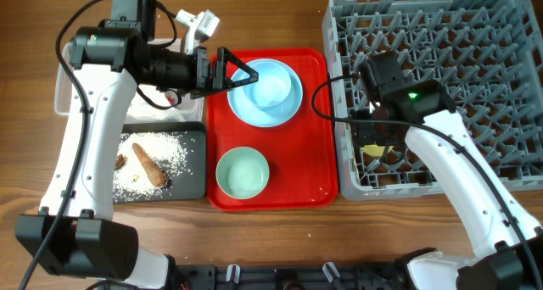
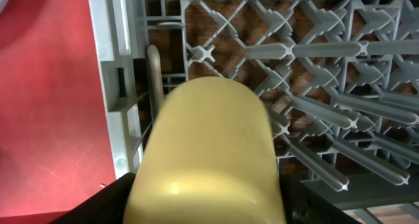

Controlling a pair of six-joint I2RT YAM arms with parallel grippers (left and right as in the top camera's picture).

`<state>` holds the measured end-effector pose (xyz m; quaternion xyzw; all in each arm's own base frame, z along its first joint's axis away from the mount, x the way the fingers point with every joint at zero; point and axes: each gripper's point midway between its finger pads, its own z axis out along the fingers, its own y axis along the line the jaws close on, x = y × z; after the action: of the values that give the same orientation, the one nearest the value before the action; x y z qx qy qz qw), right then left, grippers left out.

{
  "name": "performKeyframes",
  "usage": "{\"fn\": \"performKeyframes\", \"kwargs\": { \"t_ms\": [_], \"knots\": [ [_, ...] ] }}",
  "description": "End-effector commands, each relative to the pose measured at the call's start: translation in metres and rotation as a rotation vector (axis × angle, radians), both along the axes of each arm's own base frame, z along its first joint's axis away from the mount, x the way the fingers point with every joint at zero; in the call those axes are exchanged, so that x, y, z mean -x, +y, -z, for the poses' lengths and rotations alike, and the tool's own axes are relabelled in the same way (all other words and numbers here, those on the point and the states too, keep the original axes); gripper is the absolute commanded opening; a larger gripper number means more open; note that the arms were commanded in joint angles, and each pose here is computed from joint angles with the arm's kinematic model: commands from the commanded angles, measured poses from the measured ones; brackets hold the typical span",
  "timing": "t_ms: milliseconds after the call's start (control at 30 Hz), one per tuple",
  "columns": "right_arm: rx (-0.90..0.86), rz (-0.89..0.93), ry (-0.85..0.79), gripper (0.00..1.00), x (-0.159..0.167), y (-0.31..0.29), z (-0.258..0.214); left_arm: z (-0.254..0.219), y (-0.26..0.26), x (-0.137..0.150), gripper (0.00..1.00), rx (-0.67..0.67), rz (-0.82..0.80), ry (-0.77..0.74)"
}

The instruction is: Sort waste into correct bins and load items into the dishwasher rack

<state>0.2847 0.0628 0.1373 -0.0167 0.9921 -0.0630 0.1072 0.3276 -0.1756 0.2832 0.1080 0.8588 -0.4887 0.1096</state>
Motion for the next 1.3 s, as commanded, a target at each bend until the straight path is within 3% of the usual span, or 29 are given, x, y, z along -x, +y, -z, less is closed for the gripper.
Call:
{"fn": "performKeyframes", "kwargs": {
  "t_ms": [0,467,733,867,933,1000,1167,1233,1267],
  "knots": [
    [0.029,0.015,0.013,0.71,0.001,-0.005,0.005,0.000,-0.003,0.001,1.00,0.004,0.015,-0.007],
    [-0.042,-0.011,0.018,0.79,0.000,0.008,0.007,0.000,-0.003,0.001,1.00,0.004,0.015,-0.007],
    [-0.403,-0.251,0.066,0.83,0.008,0.077,-0.001,0.000,-0.003,0.001,1.00,0.004,0.015,-0.007],
    [-0.568,-0.292,0.084,0.90,0.014,0.104,-0.011,0.000,-0.003,0.000,1.00,0.004,0.015,-0.010],
    [-0.596,-0.297,0.090,0.99,0.016,0.109,-0.013,0.000,-0.003,0.000,1.00,0.004,0.015,-0.011],
    [-0.628,-0.305,0.097,1.00,0.018,0.113,-0.016,0.000,-0.003,0.000,1.00,0.005,0.015,-0.010],
    [-0.659,-0.313,0.109,0.99,0.021,0.118,-0.019,-0.002,-0.001,-0.004,1.00,0.019,-0.048,0.068],
    [-0.659,-0.319,0.113,0.89,0.023,0.120,-0.019,0.004,0.011,-0.011,1.00,-0.013,-0.120,0.112],
    [-0.658,-0.329,0.116,0.79,0.025,0.123,-0.019,0.011,0.027,-0.019,1.00,-0.052,-0.194,0.145]
  ]
}}
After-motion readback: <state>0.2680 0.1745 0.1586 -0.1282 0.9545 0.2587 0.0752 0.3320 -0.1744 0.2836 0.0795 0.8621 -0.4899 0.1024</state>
